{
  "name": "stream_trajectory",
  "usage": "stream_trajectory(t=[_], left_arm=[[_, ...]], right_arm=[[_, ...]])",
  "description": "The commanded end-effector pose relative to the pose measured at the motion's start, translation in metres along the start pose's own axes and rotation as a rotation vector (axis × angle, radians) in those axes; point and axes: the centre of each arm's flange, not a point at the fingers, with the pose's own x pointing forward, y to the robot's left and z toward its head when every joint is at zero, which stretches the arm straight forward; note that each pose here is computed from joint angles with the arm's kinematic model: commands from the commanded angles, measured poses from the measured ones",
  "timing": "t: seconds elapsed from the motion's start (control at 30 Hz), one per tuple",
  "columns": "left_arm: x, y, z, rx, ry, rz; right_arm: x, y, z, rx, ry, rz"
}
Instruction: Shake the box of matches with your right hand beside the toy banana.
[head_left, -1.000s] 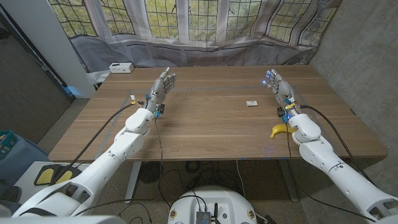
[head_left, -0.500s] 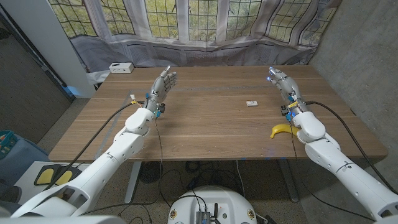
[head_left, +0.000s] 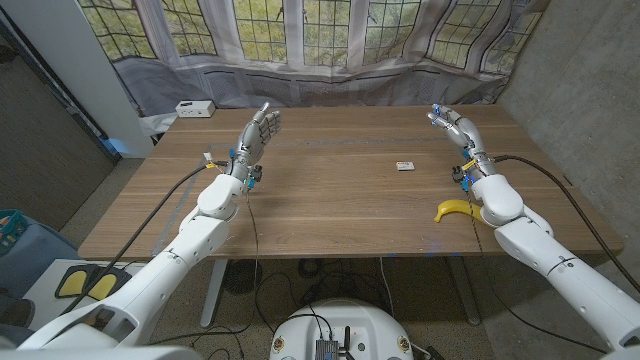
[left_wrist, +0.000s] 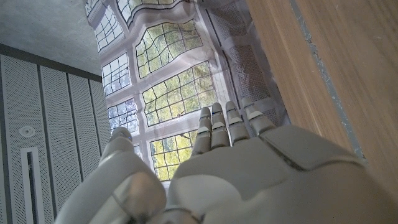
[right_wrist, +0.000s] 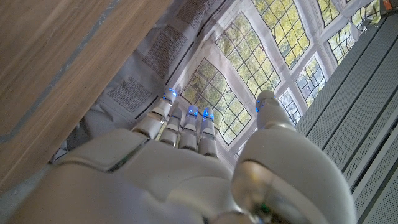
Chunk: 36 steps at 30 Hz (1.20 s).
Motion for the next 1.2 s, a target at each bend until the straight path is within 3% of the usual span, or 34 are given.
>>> stream_trajectory(t=[0.03,0.6,0.9,1.2], left_arm=[[0.001,0.002,0.0,0.0,-0.017,0.011],[0.006,0.003,-0.002,-0.002,-0.006,0.018],[0.007,0.006,-0.004,-0.003,0.01,0.022],[0.017,0.001,-0.006,-0.013,0.005,0.012]], right_arm=[[0.012,0.0,0.014,-0.154,-0.015,0.01],[0.02,0.0,0.027,-0.368,-0.012,0.062],[0.028,0.001,0.041,-0.53,-0.021,0.1],[0.029,0.003,0.047,-0.676,-0.013,0.12]])
